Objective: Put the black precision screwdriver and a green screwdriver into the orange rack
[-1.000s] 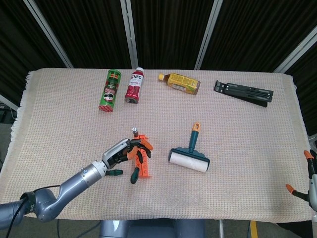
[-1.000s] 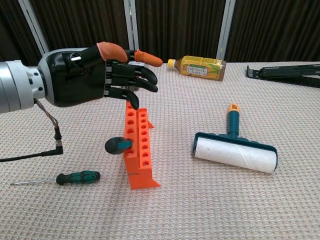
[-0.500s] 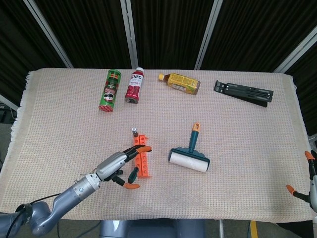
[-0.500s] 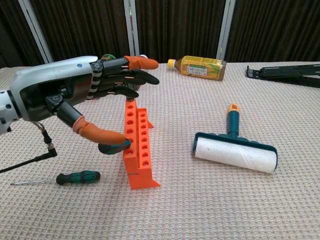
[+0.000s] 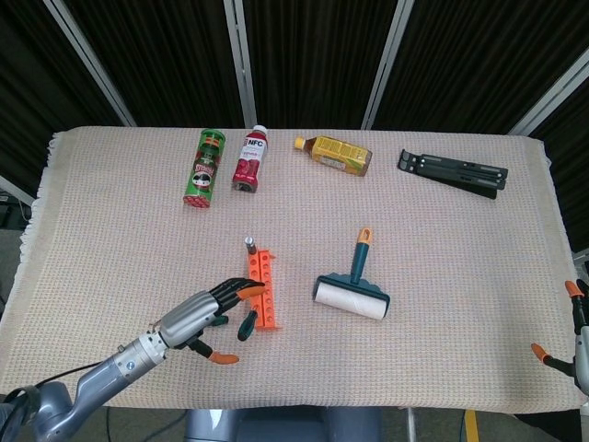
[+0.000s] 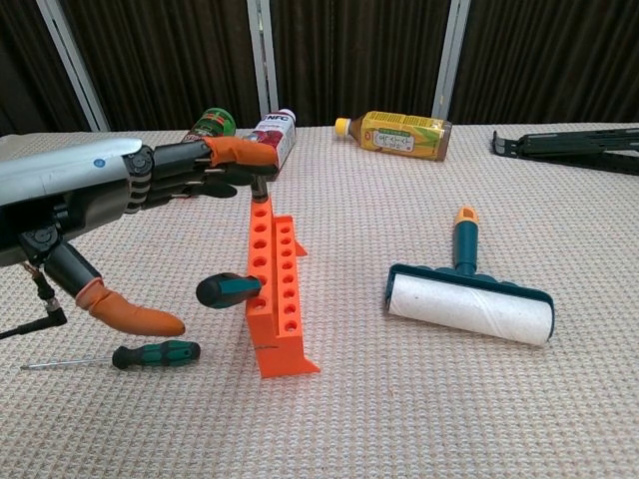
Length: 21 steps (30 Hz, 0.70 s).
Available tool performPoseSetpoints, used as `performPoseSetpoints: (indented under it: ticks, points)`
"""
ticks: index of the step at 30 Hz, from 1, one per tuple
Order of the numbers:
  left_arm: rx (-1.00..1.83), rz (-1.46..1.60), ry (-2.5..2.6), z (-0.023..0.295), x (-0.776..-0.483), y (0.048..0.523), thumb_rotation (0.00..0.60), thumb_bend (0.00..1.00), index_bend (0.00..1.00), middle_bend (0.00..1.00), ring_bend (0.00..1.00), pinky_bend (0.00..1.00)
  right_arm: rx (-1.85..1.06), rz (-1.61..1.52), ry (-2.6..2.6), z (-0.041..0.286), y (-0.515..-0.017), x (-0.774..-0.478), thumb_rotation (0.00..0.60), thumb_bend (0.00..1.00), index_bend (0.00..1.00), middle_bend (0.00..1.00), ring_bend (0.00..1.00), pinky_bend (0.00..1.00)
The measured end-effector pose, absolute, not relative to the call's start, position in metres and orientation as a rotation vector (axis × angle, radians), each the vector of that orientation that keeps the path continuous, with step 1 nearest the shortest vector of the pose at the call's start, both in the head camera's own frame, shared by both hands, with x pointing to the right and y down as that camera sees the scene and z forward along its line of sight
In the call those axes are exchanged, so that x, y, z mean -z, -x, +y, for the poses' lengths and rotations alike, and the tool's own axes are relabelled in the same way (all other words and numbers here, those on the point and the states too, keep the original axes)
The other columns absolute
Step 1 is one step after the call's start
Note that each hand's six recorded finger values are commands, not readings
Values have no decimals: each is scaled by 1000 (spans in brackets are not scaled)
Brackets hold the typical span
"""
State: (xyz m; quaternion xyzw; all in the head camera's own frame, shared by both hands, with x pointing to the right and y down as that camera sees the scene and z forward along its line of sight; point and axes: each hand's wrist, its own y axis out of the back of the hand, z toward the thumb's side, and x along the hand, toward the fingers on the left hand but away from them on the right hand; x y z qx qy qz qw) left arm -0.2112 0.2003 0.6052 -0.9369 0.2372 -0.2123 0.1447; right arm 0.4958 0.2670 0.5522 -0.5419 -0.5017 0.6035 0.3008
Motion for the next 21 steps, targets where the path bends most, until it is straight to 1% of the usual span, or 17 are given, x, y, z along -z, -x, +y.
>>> performPoseSetpoints:
  ticks: [2,4,5,12,16,21]
  points:
    - [624,664,2684,202,-608,214,600,220,0,1,0,28,-1602,-1332,1436,267,-496,-552,600,0,0,0,0,0]
    - [636,647,2659,203,-611,216,600,285,0,0,0,27,-1603,-1331,1436,267,-496,-552,600,0,0,0,0,0]
    - [638,643,2648,203,-612,216,600,297,0,0,0,25,-1603,-1330,1437,267,-495,-552,600,0,0,0,0,0]
    - [643,642,2583,206,-620,211,600,298,0,0,0,9,-1603,-1330,1434,267,-495,-552,600,0,0,0,0,0]
    - [654,630,2562,207,-625,209,600,247,0,0,0,0,-1606,-1333,1431,268,-496,-551,600,0,0,0,0,0]
    - [671,618,2589,210,-630,206,600,240,0,0,0,0,-1608,-1336,1430,268,-498,-551,600,0,0,0,0,0]
